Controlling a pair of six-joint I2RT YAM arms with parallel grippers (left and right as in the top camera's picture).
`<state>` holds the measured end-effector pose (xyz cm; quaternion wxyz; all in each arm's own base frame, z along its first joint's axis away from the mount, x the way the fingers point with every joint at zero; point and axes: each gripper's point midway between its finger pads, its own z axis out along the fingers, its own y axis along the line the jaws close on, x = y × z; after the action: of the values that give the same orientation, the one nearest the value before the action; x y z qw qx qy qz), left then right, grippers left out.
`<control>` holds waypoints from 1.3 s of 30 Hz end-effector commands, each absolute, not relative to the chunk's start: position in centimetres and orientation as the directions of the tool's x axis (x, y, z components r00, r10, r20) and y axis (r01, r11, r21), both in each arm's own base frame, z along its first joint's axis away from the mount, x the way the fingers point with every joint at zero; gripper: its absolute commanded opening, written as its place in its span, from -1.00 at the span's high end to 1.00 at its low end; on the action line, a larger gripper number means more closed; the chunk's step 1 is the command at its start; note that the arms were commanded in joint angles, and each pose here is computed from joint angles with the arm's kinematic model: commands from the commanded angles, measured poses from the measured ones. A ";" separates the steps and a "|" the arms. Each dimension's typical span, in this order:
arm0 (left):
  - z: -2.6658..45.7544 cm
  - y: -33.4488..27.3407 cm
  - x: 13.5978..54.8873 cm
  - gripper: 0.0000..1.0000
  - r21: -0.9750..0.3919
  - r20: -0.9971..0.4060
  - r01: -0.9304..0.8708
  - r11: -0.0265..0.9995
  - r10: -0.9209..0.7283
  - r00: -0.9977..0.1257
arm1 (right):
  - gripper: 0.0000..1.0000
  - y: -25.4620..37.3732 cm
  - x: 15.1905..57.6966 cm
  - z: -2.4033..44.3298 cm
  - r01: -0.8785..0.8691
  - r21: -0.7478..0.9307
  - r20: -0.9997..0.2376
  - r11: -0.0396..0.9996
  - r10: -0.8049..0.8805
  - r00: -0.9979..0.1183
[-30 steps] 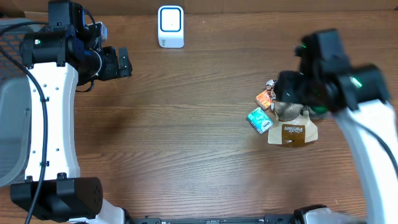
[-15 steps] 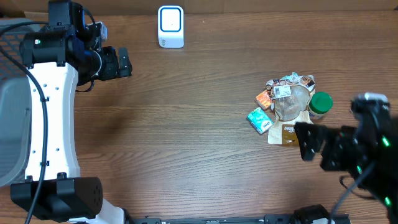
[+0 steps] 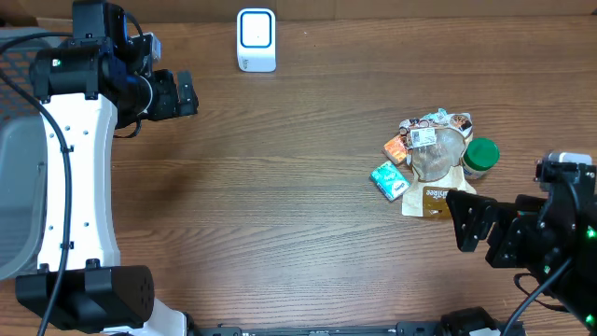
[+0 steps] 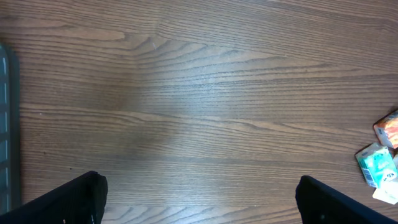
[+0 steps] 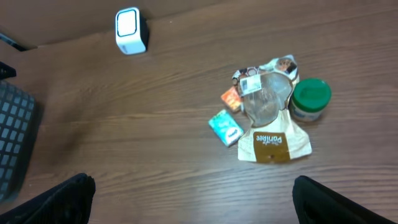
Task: Scan the item barcode
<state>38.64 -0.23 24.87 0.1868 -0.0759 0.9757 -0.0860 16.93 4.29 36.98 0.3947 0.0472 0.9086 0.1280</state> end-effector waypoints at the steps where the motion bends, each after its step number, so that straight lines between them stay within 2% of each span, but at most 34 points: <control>1: 25.9 -0.6 38.8 -0.99 -0.202 -0.381 -0.094 0.975 -0.167 -0.909 | -1.00 3.6 17.6 37.8 0.006 0.247 -0.745 0.969 0.194 -0.638; 5: 25.9 -0.6 38.8 -0.99 -0.202 -0.381 -0.094 0.975 -0.167 -0.909 | -1.00 2.8 18.5 38.2 0.027 0.233 -0.796 0.972 0.206 -0.570; 12: 25.9 -0.6 38.8 -0.99 -0.202 -0.381 -0.094 0.975 -0.167 -0.909 | -1.00 2.5 20.2 37.4 -0.034 0.172 -0.903 0.985 0.143 -0.406; 21: 25.9 -0.6 38.8 -0.99 -0.202 -0.381 -0.094 0.975 -0.167 -0.909 | -1.00 1.9 22.0 31.9 -0.038 0.180 -0.963 0.983 0.168 -0.211; 30: 25.9 -0.6 38.8 -0.99 -0.202 -0.381 -0.094 0.975 -0.167 -0.909 | -1.00 2.8 23.5 25.9 -0.114 0.194 -0.981 0.974 0.191 -0.036; 39: 25.9 -0.6 38.8 -0.99 -0.202 -0.381 -0.094 0.975 -0.167 -0.909 | -1.00 3.8 23.9 21.1 -0.179 0.192 -0.980 0.965 0.198 0.018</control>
<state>38.65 -0.24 24.90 0.1871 -0.0757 0.9756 -0.0859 24.06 3.60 21.51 0.7067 0.0149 0.6958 0.1271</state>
